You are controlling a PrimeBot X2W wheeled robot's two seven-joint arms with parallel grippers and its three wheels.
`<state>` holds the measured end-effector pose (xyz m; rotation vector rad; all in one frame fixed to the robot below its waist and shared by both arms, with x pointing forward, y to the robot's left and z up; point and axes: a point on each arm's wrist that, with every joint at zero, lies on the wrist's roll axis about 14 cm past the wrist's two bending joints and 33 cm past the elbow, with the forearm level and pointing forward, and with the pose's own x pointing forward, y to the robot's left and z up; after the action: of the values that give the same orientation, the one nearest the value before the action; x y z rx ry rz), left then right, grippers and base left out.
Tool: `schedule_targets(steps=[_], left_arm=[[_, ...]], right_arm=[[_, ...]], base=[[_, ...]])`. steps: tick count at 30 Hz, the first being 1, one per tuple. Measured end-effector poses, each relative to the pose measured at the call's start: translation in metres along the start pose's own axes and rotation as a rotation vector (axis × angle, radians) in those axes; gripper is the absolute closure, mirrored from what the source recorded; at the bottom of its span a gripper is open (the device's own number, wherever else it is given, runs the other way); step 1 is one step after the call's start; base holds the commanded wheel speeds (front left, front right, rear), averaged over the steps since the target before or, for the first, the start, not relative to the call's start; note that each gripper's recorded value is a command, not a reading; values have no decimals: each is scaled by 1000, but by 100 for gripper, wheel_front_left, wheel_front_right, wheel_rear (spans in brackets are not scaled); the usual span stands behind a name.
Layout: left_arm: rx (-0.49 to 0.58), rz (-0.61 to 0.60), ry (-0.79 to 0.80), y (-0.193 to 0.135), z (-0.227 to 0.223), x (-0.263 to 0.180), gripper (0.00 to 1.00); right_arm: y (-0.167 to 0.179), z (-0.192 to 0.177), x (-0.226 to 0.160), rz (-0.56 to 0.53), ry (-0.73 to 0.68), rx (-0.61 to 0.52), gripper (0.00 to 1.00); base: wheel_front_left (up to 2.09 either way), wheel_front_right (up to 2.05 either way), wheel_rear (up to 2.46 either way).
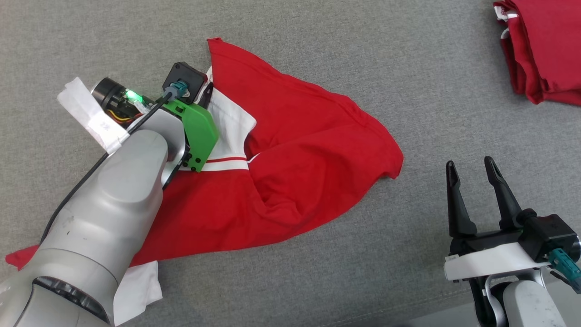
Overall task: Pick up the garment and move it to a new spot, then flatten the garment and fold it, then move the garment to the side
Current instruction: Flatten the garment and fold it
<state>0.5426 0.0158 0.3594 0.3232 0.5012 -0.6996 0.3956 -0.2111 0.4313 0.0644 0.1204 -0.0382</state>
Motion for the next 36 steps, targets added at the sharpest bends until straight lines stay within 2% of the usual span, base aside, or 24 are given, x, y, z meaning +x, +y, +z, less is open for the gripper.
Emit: schedule_targets(steps=[1,8,13,22,25,36], left_arm=[[-1,-1,5,0,-1,-1,100],[0,21,-19,12,1,-10,100],[-32,61,-129,22,21,-24,100],[-52,105,-297,12,43,-68,100],[-80,167,-385,16,53,-96,100],[-102,487,-549,53,37,-225,100]], right_arm=[[1,0,0,2,-1,1,0],[0,7,0,0,-22,4,0],[0,8,-6,-2,-22,8,0],[22,10,-8,65,-30,31,0],[33,6,-8,97,-17,40,0],[61,-20,-2,180,72,92,0]], base=[[0,0,0],[0,0,0],[0,0,0],[0,0,0],[0,0,0],[0,0,0]])
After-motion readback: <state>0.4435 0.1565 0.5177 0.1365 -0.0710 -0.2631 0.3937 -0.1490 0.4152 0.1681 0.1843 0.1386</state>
